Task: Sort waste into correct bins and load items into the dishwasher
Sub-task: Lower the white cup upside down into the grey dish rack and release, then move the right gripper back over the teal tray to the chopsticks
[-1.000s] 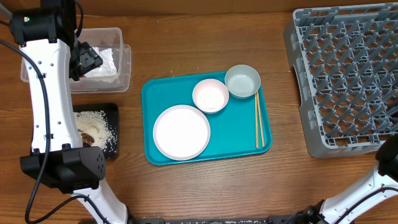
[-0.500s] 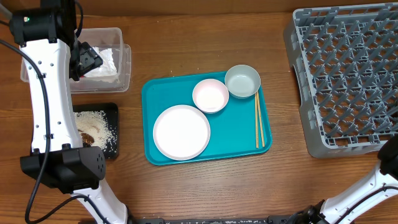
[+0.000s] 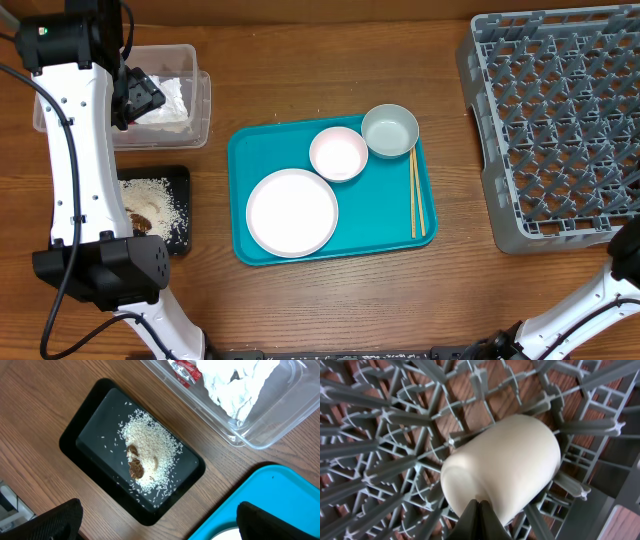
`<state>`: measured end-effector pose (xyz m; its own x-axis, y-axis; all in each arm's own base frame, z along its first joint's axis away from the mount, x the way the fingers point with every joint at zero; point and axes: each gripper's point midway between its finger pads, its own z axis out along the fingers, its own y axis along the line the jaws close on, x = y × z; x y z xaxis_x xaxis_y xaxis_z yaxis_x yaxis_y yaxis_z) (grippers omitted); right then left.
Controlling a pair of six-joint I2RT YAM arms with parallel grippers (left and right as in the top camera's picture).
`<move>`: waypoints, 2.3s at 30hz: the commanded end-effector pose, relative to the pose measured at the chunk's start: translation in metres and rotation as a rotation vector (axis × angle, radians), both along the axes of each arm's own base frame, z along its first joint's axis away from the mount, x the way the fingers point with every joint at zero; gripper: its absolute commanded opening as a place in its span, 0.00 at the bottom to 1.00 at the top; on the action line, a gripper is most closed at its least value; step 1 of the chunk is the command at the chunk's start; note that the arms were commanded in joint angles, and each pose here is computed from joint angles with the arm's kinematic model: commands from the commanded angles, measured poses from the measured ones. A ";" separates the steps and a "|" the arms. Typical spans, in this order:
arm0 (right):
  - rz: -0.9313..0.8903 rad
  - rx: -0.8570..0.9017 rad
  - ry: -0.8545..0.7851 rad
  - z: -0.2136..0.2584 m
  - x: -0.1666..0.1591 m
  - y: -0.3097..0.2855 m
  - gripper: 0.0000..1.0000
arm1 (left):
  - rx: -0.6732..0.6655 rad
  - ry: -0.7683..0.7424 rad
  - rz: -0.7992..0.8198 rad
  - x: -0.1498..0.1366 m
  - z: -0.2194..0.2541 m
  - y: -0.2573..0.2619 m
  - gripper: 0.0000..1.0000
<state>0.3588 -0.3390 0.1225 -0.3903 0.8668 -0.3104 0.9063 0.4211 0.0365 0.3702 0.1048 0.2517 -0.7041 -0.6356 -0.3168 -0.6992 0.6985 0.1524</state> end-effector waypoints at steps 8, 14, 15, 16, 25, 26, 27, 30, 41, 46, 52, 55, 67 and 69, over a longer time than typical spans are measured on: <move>-0.158 -0.097 0.132 -0.002 -0.032 -0.017 0.04 | 0.006 -0.030 -0.014 -0.001 0.011 -0.001 1.00; -0.238 -0.110 0.154 0.015 -0.045 -0.017 0.04 | 0.006 -0.030 -0.014 -0.001 0.011 -0.001 1.00; -0.261 -0.116 0.150 0.023 -0.048 -0.017 0.04 | 0.006 -0.030 -0.014 -0.001 0.011 -0.001 1.00; -0.283 -0.115 0.139 0.030 -0.049 -0.015 0.04 | 0.006 -0.030 -0.014 -0.001 0.011 -0.001 1.00; -0.294 -0.092 -0.036 0.105 -0.047 0.008 0.08 | 0.006 -0.030 -0.014 -0.001 0.011 -0.001 1.00; -0.268 -0.060 -0.076 0.111 -0.042 0.016 0.08 | 0.006 -0.030 -0.014 -0.001 0.011 -0.001 1.00; -0.220 -0.025 -0.121 0.117 -0.034 0.026 0.08 | 0.006 -0.030 -0.014 -0.001 0.011 -0.001 1.00; -0.066 0.091 -0.272 0.142 -0.008 0.065 0.13 | 0.006 -0.030 -0.014 -0.001 0.011 -0.001 1.00; 0.541 0.242 -0.409 0.211 0.018 0.253 1.00 | 0.006 -0.030 -0.014 -0.001 0.011 -0.001 1.00; 0.742 0.220 -0.185 0.178 0.005 0.310 1.00 | 0.006 -0.030 -0.014 -0.001 0.011 -0.001 1.00; 0.893 0.283 0.024 0.121 -0.011 0.367 0.81 | 0.006 -0.030 -0.014 -0.001 0.011 -0.001 1.00; 0.951 0.316 0.106 0.087 -0.020 0.390 0.67 | 0.006 -0.030 -0.014 -0.001 0.011 -0.001 1.00; 0.988 0.313 0.265 -0.037 -0.052 0.445 0.41 | 0.006 -0.030 -0.015 -0.001 0.011 -0.002 1.00; 0.988 0.296 0.265 -0.049 -0.055 0.450 0.41 | 0.006 -0.030 -0.014 -0.001 0.011 -0.001 1.00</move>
<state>0.3087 0.1099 0.0842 -0.9910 0.1179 0.0629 0.1263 0.9804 0.1511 0.3702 0.1048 0.2517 -0.7041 -0.6356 -0.3168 -0.6992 0.6985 0.1524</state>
